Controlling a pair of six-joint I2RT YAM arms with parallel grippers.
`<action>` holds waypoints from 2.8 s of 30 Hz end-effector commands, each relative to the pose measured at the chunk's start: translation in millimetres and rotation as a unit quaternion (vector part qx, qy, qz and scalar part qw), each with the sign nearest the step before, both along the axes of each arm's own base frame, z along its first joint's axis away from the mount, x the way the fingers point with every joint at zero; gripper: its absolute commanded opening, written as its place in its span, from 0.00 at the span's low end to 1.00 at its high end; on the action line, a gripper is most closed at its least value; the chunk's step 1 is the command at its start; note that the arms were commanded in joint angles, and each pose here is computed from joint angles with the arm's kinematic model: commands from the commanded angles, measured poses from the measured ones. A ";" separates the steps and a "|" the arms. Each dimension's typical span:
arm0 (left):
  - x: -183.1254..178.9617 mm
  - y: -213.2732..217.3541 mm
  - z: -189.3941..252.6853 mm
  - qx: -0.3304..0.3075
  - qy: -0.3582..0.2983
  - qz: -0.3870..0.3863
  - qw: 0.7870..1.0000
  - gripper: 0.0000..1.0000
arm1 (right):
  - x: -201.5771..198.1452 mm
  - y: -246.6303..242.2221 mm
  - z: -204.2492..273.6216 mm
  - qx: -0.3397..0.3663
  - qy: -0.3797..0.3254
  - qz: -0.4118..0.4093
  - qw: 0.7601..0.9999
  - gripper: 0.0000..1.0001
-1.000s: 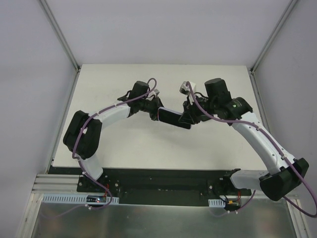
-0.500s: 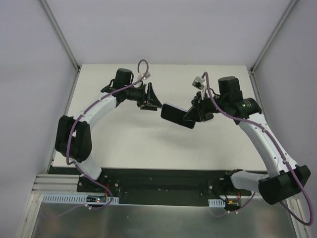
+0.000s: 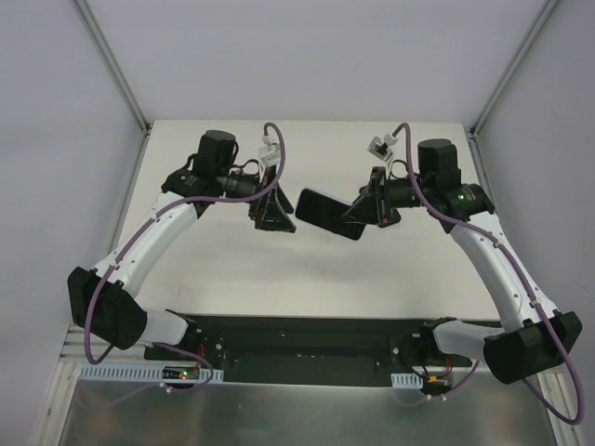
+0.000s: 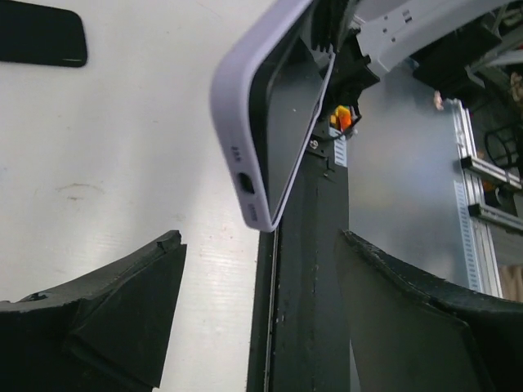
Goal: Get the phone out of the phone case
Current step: Pick up the phone at the center of the board.
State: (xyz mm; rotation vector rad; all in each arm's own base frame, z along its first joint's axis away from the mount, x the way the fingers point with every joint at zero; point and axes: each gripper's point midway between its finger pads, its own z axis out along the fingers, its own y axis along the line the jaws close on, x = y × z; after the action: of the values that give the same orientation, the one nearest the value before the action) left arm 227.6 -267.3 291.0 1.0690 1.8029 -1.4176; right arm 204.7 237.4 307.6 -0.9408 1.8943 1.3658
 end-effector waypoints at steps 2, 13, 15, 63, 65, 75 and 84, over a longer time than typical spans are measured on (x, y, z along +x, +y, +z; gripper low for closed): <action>-19.8 -19.2 -7.0 0.020 -0.053 -0.061 0.997 0.70 | -9.5 5.2 30.5 0.056 -0.029 0.036 0.997 0.00; -25.6 -29.4 -16.4 0.037 -0.081 -0.081 0.993 0.33 | -10.7 5.2 21.6 0.063 -0.011 0.038 0.997 0.00; -26.7 -28.7 -17.7 0.036 -0.084 -0.084 0.992 0.29 | -8.9 4.8 20.8 0.064 -0.008 0.036 0.997 0.00; -77.4 -38.6 34.6 0.033 -0.297 -0.234 0.925 0.00 | 0.4 18.5 -10.4 0.108 0.135 0.084 0.981 0.00; -75.1 -40.5 35.2 0.036 -0.302 -0.233 0.924 0.00 | -1.4 18.8 -9.4 0.109 0.134 0.087 0.981 0.00; -47.2 -39.0 27.3 0.086 -0.342 -0.195 0.915 0.00 | -9.2 18.1 -5.3 0.111 0.133 0.099 0.980 0.00; -30.6 -14.9 23.0 0.116 -0.317 -0.138 0.931 0.23 | -11.5 12.3 4.5 0.116 0.101 0.086 0.984 0.00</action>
State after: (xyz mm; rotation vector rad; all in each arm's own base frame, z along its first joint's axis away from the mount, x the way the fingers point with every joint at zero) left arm 183.2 -274.8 274.9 1.7964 1.5905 -0.8962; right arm 188.8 248.1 308.0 -0.9608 1.7590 1.8679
